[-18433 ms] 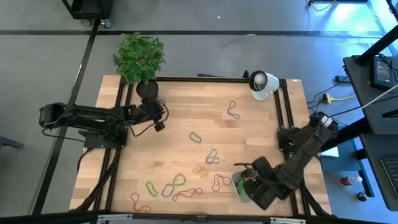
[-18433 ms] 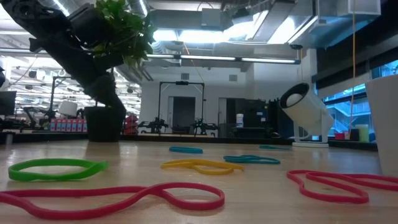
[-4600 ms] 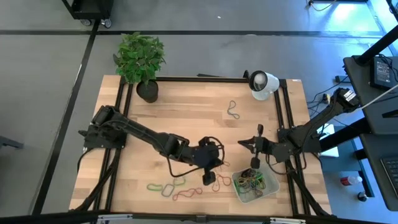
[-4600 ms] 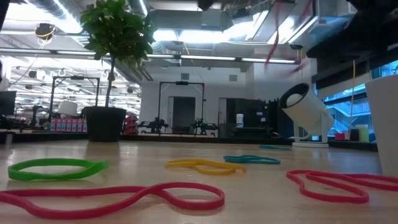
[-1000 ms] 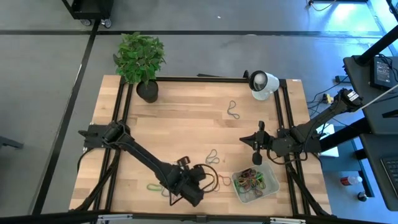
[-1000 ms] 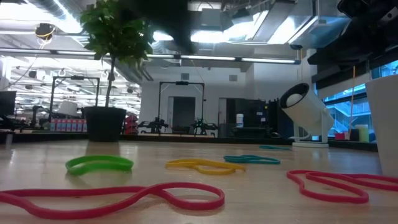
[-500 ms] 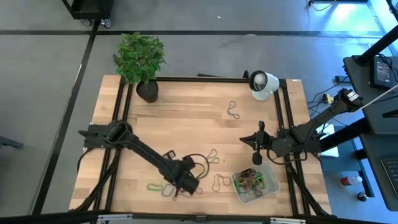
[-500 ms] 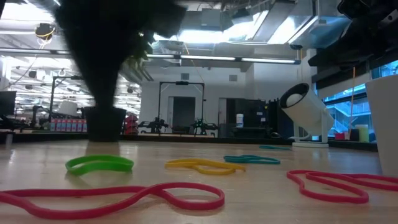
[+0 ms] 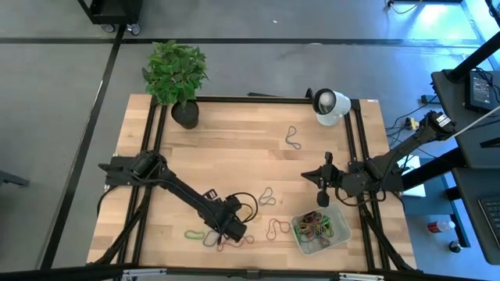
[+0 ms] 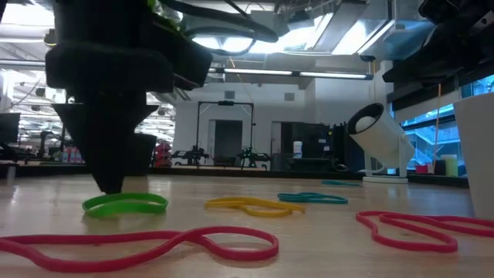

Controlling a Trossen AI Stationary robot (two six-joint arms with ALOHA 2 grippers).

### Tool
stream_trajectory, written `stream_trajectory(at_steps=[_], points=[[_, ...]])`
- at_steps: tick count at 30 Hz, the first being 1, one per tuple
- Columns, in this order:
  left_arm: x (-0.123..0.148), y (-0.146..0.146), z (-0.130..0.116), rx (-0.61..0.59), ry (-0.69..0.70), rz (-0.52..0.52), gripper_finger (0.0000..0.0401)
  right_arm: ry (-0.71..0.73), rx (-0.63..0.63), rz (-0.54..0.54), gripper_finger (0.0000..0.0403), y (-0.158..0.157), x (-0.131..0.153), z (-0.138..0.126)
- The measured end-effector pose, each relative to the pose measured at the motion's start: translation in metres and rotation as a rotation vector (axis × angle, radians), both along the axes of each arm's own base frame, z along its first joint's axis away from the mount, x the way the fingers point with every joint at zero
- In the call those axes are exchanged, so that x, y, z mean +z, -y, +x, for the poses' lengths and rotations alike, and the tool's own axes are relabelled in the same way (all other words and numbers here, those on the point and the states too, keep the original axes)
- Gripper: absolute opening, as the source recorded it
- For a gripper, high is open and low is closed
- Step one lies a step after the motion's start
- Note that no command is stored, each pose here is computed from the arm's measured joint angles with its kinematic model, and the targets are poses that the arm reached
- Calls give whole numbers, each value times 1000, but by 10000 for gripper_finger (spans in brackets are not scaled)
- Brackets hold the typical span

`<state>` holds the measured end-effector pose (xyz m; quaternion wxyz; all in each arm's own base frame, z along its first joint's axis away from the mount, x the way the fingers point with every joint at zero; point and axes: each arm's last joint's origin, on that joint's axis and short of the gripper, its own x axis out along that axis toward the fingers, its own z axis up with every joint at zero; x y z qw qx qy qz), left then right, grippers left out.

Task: Pick and place rubber bands into bin
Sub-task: Put the green rubber band into the white bin

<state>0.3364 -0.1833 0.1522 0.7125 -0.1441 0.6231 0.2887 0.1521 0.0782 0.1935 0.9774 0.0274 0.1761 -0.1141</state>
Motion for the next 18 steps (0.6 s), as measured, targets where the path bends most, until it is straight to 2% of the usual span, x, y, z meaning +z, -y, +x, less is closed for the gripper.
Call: stream_trajectory(at_steps=[11,18], points=[[0,-9,8,-10,35,20,150,-12,-5,3,5,0,-1,-1],[-2,-7,12,-61,28,-76,149,-17,-6,0,5,1,-2,-1]])
